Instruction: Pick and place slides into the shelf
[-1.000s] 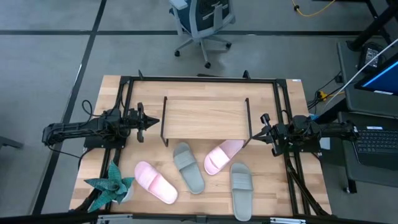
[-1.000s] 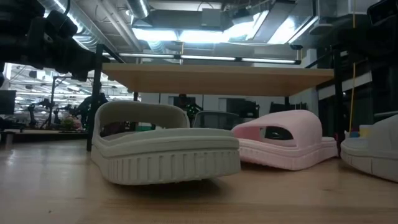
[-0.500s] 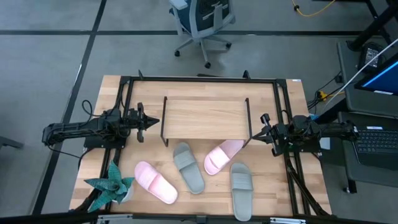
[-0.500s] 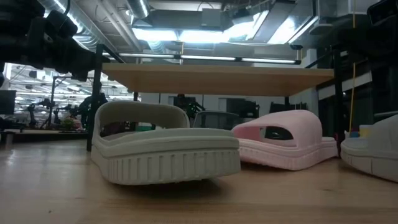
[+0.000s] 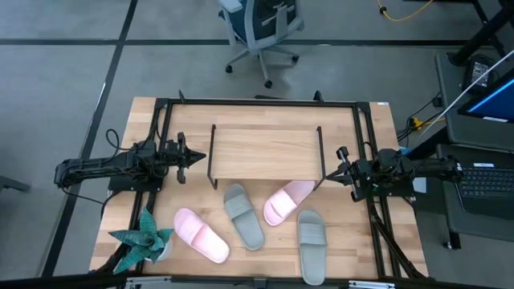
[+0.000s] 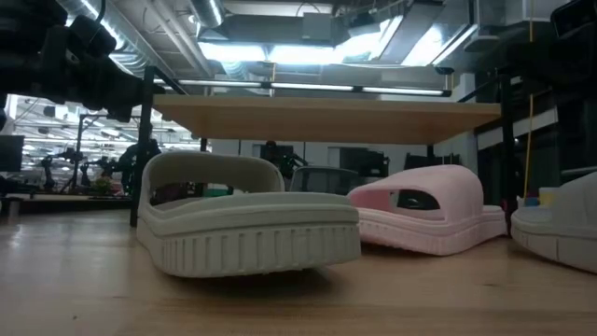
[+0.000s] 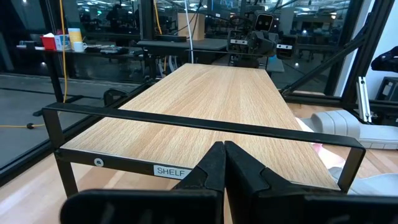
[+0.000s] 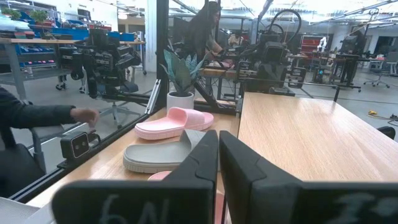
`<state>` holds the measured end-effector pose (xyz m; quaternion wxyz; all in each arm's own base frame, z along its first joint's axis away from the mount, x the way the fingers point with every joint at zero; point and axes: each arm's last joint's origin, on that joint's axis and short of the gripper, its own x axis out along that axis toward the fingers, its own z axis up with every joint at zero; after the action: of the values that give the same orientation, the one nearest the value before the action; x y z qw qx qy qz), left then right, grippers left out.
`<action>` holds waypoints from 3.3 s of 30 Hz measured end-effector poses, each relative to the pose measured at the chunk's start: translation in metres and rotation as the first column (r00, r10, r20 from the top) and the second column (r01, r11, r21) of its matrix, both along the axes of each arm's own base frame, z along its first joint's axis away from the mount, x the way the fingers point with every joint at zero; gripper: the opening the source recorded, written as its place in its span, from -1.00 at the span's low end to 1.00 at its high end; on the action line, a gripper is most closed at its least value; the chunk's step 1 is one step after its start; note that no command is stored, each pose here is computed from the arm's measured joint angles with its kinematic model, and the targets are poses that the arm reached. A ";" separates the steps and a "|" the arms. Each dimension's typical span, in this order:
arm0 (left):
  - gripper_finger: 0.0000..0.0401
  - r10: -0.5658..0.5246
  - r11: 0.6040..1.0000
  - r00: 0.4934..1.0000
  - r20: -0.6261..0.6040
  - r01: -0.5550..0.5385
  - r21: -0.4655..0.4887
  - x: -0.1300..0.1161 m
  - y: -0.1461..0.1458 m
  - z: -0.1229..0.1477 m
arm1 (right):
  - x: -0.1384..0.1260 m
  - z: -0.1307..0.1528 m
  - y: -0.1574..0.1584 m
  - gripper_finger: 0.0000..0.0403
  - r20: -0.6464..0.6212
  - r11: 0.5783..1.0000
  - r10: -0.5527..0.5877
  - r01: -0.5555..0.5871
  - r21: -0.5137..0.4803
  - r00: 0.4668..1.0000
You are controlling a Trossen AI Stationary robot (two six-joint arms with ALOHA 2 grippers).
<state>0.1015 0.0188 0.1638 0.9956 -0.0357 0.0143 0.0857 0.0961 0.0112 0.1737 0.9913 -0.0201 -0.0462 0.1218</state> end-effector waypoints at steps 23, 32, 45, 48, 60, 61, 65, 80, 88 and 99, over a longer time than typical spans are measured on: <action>-1.00 0.001 0.999 1.000 0.020 0.000 -0.043 0.000 0.000 0.001 | 0.000 0.000 0.000 -0.91 0.006 1.000 -0.003 0.003 -0.015 1.000; -1.00 -0.319 0.947 0.937 0.141 0.321 0.011 0.000 -0.009 0.014 | -0.001 0.009 0.000 -0.91 0.113 0.997 -0.018 0.026 -0.074 0.993; -1.00 -0.338 0.941 0.937 0.088 0.335 0.049 0.000 -0.010 0.010 | -0.001 -0.002 0.004 -0.91 -0.044 0.986 0.153 -0.150 0.070 0.987; -1.00 -0.303 0.953 0.949 0.083 0.301 0.036 0.000 -0.009 0.009 | -0.001 -0.002 0.004 -0.91 -0.043 0.986 0.157 -0.154 0.069 0.987; -1.00 -0.301 0.952 0.951 0.076 0.294 0.084 0.000 -0.009 0.009 | -0.001 -0.002 0.004 -0.91 -0.042 0.986 0.157 -0.154 0.066 0.987; -1.00 -0.300 0.952 0.951 0.076 0.294 0.084 0.000 -0.009 0.009 | -0.001 -0.002 0.004 -0.91 -0.042 0.986 0.157 -0.154 0.066 0.987; -1.00 -0.301 0.952 0.951 0.076 0.294 0.084 0.000 -0.009 0.009 | -0.001 -0.002 0.004 -0.91 -0.042 0.986 0.157 -0.154 0.065 0.987; -1.00 -0.231 0.971 0.970 0.078 0.225 0.083 0.000 -0.007 0.009 | -0.001 -0.002 0.004 -0.91 -0.030 0.988 0.152 -0.152 0.021 0.988; -1.00 -0.234 0.972 0.967 0.096 0.232 0.030 0.000 -0.007 0.010 | -0.001 0.001 0.004 -0.91 0.007 0.988 0.152 -0.152 0.012 0.988; -1.00 -0.263 0.965 0.937 0.230 0.261 0.040 -0.004 -0.008 0.034 | -0.004 0.017 0.004 -0.91 0.128 0.988 0.151 -0.152 0.001 0.980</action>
<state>0.0980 0.0104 0.1981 0.9930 -0.0390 -0.0984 -0.0522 0.0921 0.0152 0.1909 0.9742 -0.0192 -0.1114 0.1952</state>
